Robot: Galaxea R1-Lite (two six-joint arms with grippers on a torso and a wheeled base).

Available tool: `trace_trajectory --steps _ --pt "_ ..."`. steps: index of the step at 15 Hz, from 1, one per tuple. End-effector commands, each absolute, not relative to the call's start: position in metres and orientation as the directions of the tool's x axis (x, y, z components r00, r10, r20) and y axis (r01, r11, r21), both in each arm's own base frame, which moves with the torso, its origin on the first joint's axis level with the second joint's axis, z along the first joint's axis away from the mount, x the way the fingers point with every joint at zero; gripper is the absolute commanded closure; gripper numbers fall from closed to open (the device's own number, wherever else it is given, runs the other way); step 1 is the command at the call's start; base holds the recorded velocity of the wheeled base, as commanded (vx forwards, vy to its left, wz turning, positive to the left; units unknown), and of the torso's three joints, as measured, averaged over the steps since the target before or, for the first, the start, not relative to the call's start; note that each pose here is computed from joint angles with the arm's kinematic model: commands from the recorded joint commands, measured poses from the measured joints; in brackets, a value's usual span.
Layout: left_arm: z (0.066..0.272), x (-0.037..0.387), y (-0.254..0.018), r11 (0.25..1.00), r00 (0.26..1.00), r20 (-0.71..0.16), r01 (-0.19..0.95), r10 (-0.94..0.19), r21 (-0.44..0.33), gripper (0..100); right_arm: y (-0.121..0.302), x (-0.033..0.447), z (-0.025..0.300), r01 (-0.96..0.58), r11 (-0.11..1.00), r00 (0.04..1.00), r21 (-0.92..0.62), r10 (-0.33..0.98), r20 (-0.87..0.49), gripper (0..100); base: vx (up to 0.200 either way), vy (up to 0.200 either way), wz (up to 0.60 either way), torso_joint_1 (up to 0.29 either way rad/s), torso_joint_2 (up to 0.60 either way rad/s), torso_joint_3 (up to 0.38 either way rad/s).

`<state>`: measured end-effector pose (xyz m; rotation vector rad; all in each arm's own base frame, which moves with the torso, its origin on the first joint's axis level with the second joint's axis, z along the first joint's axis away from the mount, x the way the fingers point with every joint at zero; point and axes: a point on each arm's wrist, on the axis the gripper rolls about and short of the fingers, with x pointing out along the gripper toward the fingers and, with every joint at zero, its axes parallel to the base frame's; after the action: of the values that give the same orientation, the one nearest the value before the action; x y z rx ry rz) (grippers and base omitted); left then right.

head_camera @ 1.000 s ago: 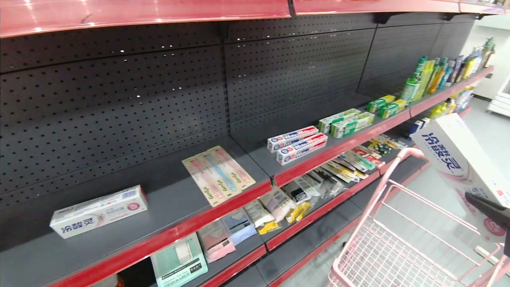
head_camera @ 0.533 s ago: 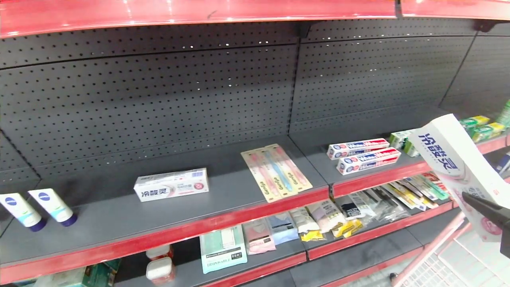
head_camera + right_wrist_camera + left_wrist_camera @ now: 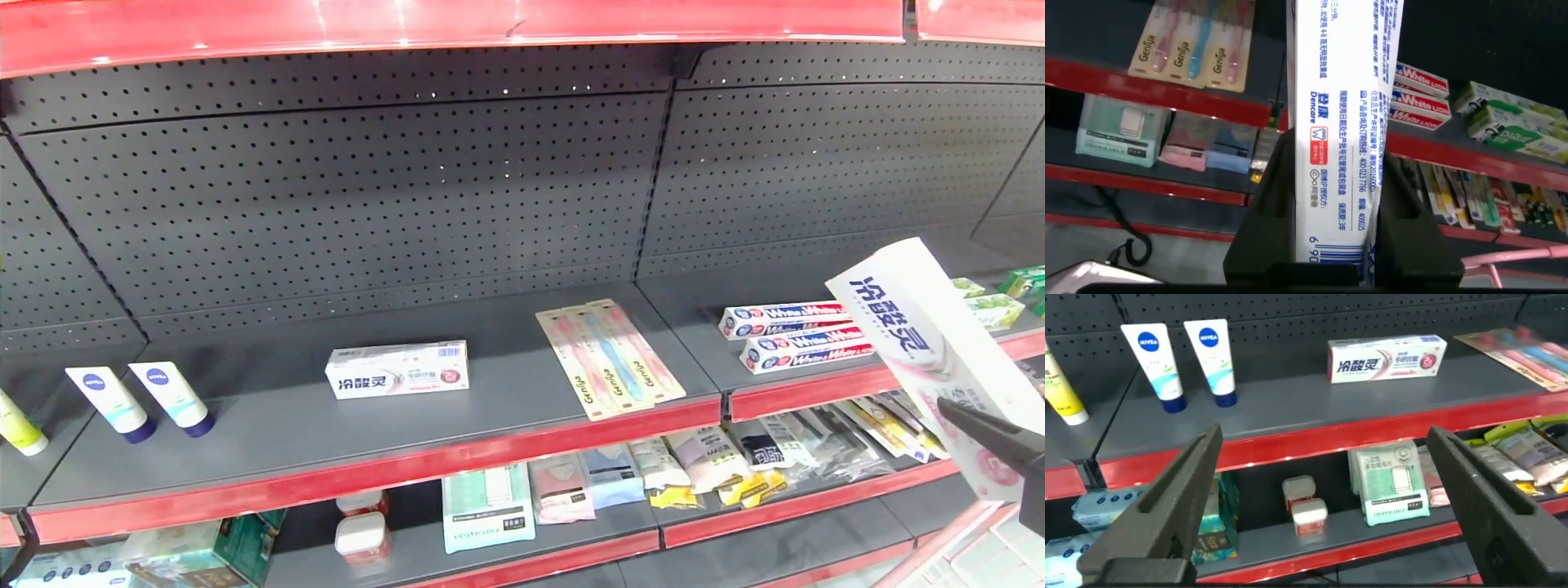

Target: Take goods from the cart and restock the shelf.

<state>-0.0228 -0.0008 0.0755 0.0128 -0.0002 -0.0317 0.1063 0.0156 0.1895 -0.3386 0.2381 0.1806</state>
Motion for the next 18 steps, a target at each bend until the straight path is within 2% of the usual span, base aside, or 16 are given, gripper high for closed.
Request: trace_trajectory --steps 1,2,3,4,5,6,7,8,9,10,13,15,18 --pt "0.076 -0.022 -0.001 0.999 0.999 -0.003 0.034 -0.034 0.015 0 0.021 0.104 0.189 -0.277 0.925 0.943 -0.26 0.209 -0.259 100 0.0 0.0 0.0 0.0 0.0 0.0" --pt "0.076 -0.022 -0.001 0.999 0.999 -0.006 0.035 -0.035 0.015 0 0.03 0.103 0.192 -0.366 0.907 0.917 -0.209 0.313 -0.248 100 0.0 0.0 0.0 0.0 0.0 0.0" --pt "0.076 -0.022 -0.001 0.999 0.999 -0.005 0.043 -0.043 0.014 0 0.031 0.104 0.193 -0.379 0.9 0.912 -0.214 0.325 -0.248 100 0.0 0.0 0.0 0.0 0.0 0.0" --pt "0.11 -0.026 -0.002 0.996 0.996 0.032 0.087 -0.087 0.006 0 0.031 0.105 0.195 -0.376 0.9 0.914 -0.22 0.321 -0.247 100 0.0 0.0 0.0 0.0 0.0 0.0" --pt "0.168 -0.006 -0.002 0.991 0.993 -0.038 0.105 -0.109 -0.088 0 0.031 0.106 0.196 -0.369 0.902 0.918 -0.226 0.314 -0.243 100 0.0 0.0 0.0 0.0 0.0 0.0" --pt "0.185 0.004 -0.002 0.982 0.993 -0.053 0.099 -0.109 -0.163 0 0.031 0.106 0.197 -0.364 0.903 0.92 -0.227 0.31 -0.241 100 0.0 0.0 0.0 0.0 0.0 0.0" --pt "0.204 0.038 -0.002 0.97 0.982 -0.163 0.054 -0.095 -0.239 0 0.032 0.11 0.2 -0.357 0.906 0.922 -0.229 0.303 -0.24 100 0.0 0.0 0.0 0.0 0.0 0.0" --pt "0.201 0.063 -0.002 0.972 0.961 -0.266 0.008 -0.072 -0.236 0 0.033 0.116 0.206 -0.349 0.91 0.926 -0.222 0.298 -0.234 100 0.0 0.0 0.0 0.0 0.0 0.0" --pt "0.2 0.068 -0.001 0.972 0.956 -0.285 -0.002 -0.066 -0.233 0 0.033 0.118 0.207 -0.346 0.912 0.927 -0.221 0.295 -0.232 100 0.0 0.0 0.0 0.0 0.0 0.0" --pt "0.195 0.121 -0.001 0.978 0.909 -0.415 -0.057 -0.031 -0.198 0 0.032 0.123 0.209 -0.338 0.916 0.928 -0.217 0.286 -0.24 100 0.0 0.0 0.0 0.0 0.0 0.0" --pt "0.176 0.188 -0.007 0.98 0.858 -0.511 -0.053 -0.055 -0.194 0 0.039 0.124 0.207 -0.386 0.896 0.909 -0.219 0.33 -0.253 100 0.0 0.0 0.0 0.0 0.0 0.0" --pt "0.177 0.225 -0.013 0.974 0.844 -0.534 -0.075 -0.052 -0.214 0 0.042 0.124 0.208 -0.407 0.887 0.902 -0.221 0.351 -0.25 100 0.0 0.0 0.0 0.0 0.0 0.0" --pt "0.159 0.278 -0.028 0.958 0.833 -0.55 -0.113 -0.052 -0.263 0 0.042 0.123 0.206 -0.412 0.886 0.898 -0.212 0.356 -0.257 100 0.0 0.0 0.0 0.0 0.0 0.0"
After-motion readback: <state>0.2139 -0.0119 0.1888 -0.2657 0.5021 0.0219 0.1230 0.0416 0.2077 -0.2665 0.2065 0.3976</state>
